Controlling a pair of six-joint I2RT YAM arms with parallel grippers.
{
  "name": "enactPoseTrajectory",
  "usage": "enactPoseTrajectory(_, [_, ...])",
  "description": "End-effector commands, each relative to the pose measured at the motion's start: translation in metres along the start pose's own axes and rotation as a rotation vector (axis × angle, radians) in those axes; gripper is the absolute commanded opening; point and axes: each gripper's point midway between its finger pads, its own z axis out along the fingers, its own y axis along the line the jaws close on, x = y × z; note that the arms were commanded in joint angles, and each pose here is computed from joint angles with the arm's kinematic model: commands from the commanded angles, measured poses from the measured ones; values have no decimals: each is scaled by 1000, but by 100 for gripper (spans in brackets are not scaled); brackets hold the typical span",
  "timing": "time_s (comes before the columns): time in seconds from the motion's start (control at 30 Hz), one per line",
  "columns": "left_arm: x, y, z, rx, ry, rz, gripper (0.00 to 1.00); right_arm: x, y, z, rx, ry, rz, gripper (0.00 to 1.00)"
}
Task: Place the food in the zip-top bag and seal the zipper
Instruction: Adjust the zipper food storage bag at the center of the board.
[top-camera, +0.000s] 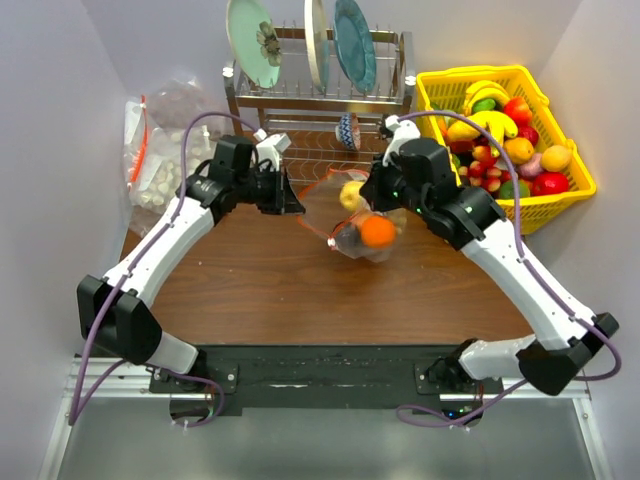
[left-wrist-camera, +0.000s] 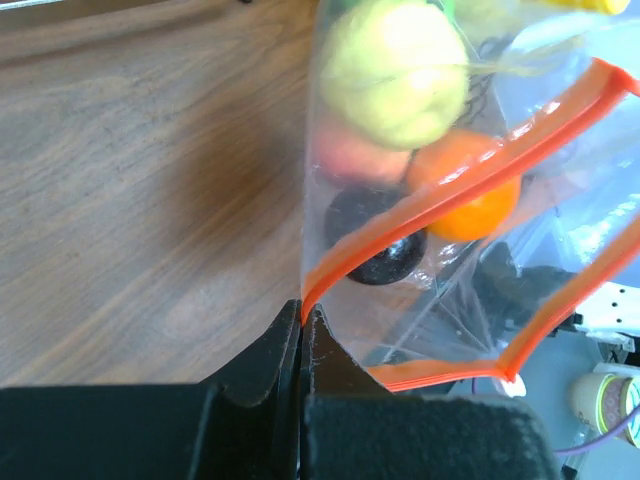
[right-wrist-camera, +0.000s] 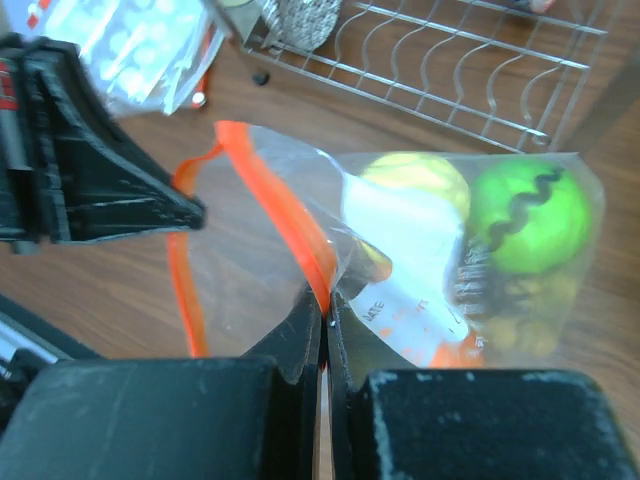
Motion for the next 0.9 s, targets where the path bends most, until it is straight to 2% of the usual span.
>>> enactPoseTrajectory(0.0, [-51,-45,-38,55,-130,99,0,52,-31,30,137,140,-38,0])
enactPoseTrajectory(0.1, [-51,-48,-37,73,-121,100,0,63,-34,36,149,166,-26,0])
enactPoseTrajectory(0.27, [-27,-28,-15,72,-60,60,0,42,-24,25,100,92,-14,0])
enactPoseTrajectory(0.43, [-27,-22,-13,48,-71,68,0,41,-17,29,70,114,-19,1])
enactPoseTrajectory(0.6, [-26,-17,-8,39,-66,67,0,37,-15,28,59,94,-16,14])
enactPoseTrajectory(0.73, [-24,-14,-3,42,-59,68,0,35,-18,26,75,90,-25,15])
enactPoseTrajectory(0.8, [-25,-13,-2,38,-61,69,0,35,-20,27,89,98,-32,22])
enactPoseTrajectory(0.83, [-25,-11,-1,35,-63,69,0,35,-22,27,99,97,-31,32])
enactPoseTrajectory(0.87, [-24,-10,0,35,-60,69,0,30,-22,25,104,85,-34,33])
